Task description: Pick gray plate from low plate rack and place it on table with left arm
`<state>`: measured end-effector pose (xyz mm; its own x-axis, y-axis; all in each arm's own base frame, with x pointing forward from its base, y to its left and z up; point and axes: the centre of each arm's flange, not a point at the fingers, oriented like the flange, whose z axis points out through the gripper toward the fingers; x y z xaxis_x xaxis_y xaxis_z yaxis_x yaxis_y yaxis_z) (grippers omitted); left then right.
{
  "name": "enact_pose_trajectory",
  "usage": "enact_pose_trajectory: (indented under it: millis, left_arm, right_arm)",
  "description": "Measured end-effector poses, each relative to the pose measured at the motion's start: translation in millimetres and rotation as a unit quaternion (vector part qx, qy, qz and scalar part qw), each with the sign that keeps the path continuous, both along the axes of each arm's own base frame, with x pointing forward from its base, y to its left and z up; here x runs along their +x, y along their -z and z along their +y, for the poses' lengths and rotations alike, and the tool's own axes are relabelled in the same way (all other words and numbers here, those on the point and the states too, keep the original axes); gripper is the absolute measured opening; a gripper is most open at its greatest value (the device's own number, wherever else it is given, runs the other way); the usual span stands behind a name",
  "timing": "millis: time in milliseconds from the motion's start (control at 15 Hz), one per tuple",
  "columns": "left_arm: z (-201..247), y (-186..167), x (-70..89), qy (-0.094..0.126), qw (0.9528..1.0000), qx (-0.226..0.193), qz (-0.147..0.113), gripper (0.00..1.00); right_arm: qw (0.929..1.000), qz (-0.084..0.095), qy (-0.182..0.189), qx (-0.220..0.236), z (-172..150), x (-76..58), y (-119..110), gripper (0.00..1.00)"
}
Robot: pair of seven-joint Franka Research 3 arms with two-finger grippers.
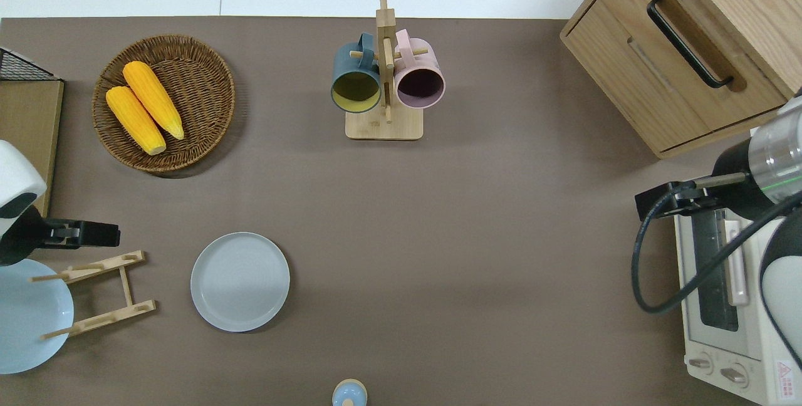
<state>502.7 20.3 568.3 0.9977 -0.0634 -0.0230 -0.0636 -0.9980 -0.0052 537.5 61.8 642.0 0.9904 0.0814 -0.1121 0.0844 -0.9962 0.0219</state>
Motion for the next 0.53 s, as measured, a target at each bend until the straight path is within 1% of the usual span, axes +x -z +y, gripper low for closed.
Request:
enact_pose_trajectory:
  millis: [133,200,333,400,533]
  left_arm:
    - [-14,-10,2.1,0.015,0.9997,0.020,-0.008,1.00]
    - [-22,-16,2.7,0.012,0.9996,0.023,-0.013,1.00]
    - [-30,-27,2.8,-0.012,0.9995,0.024,-0.019,1.00]
    - [-31,-30,2.6,-0.021,0.9993,0.024,-0.020,1.00]
    - [-31,-31,2.4,-0.028,0.9992,0.023,-0.019,1.00]
  right_arm:
    - [1.0000,0.000,0.000,0.000,0,0.0,0,0.99]
    - [1.0000,0.000,0.000,0.000,0,0.0,0,0.99]
    - [1.0000,0.000,0.000,0.000,0,0.0,0,0.99]
    - [1.0000,0.000,0.000,0.000,0,0.0,0,0.99]
    - [1.0000,0.000,0.000,0.000,0,0.0,0,0.99]
